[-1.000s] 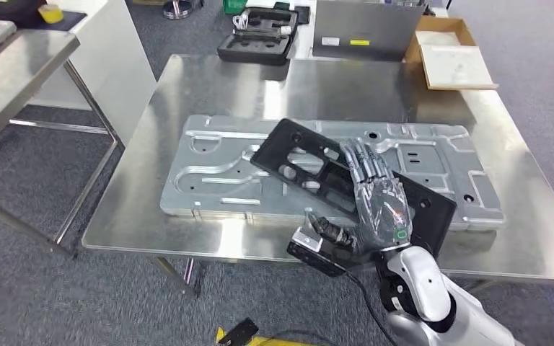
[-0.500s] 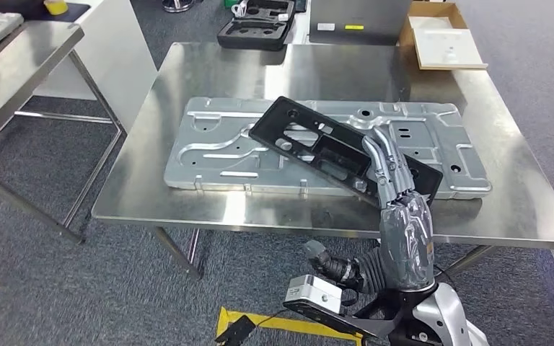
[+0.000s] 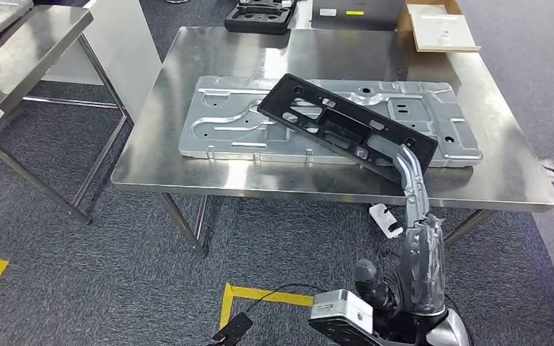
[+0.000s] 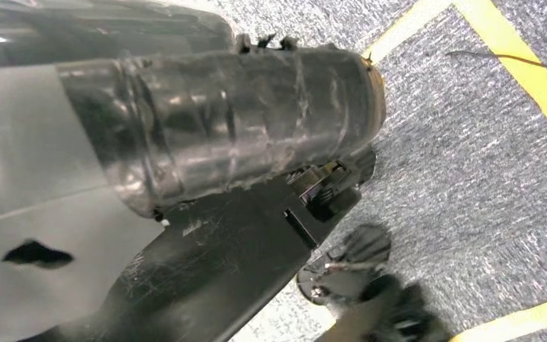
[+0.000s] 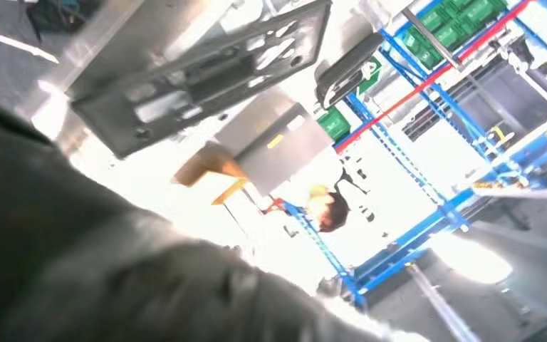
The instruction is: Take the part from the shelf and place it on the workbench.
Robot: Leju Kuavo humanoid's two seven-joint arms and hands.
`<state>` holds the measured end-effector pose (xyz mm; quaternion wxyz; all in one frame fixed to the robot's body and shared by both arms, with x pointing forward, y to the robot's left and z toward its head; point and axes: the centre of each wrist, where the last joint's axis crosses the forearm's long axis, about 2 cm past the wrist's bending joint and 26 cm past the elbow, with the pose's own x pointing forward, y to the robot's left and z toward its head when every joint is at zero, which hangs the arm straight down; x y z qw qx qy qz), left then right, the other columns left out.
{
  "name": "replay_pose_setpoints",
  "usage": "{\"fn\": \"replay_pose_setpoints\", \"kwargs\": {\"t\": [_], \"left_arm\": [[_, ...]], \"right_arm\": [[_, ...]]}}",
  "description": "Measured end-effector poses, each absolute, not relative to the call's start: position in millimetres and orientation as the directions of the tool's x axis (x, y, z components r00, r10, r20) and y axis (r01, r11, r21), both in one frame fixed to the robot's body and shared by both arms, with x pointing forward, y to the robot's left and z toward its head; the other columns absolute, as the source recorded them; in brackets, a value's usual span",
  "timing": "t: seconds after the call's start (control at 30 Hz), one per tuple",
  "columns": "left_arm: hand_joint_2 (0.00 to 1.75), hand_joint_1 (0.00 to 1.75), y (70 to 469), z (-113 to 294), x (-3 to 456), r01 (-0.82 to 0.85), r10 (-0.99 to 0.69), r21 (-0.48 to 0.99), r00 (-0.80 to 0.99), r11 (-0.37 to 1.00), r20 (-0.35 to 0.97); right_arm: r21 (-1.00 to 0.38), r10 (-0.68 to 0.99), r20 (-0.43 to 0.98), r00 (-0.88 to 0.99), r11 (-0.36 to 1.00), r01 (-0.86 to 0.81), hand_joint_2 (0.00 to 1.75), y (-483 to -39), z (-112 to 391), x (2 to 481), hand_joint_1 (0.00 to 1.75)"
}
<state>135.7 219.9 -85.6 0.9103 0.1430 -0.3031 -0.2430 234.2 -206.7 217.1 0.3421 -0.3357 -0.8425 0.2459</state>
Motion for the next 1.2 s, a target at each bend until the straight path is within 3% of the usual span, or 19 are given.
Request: {"fn": "replay_pose_setpoints", "kwargs": {"t": [0.23,0.53,0.67,0.83,1.03,1.2], "left_arm": [[0.0,0.0,224,-88,129,0.332,-0.519,0.427,0.718,0.841,0.463],[0.0,0.0,229,-90,124,0.294,-0.491,0.438,0.743,0.85,0.454],[0.0,0.0,233,-92,118,0.28,-0.479,0.446,0.763,0.85,0.434],[0.0,0.0,234,-94,111,0.279,-0.475,0.45,0.776,0.848,0.414],[0.0,0.0,236,-95,106,0.274,-0.468,0.451,0.786,0.849,0.403],[0.0,0.0,237,-96,103,0.281,-0.463,0.442,0.797,0.852,0.388]], "right_arm": [[-0.591,0.676,0.574,-0.462,0.733,0.338,0.0,-215,187,213,0.0],[-0.597,0.659,0.649,-0.381,0.751,0.282,0.0,-232,153,201,0.0],[-0.453,0.509,0.801,-0.316,0.859,0.237,0.0,-255,115,202,0.0],[-0.27,0.327,0.935,-0.138,0.908,0.322,0.0,-289,57,199,0.0],[-0.184,0.162,0.983,0.088,0.902,0.392,0.0,-311,-8,181,0.0],[-0.187,0.048,0.943,0.33,0.894,0.407,0.0,-318,-55,156,0.0]]}}
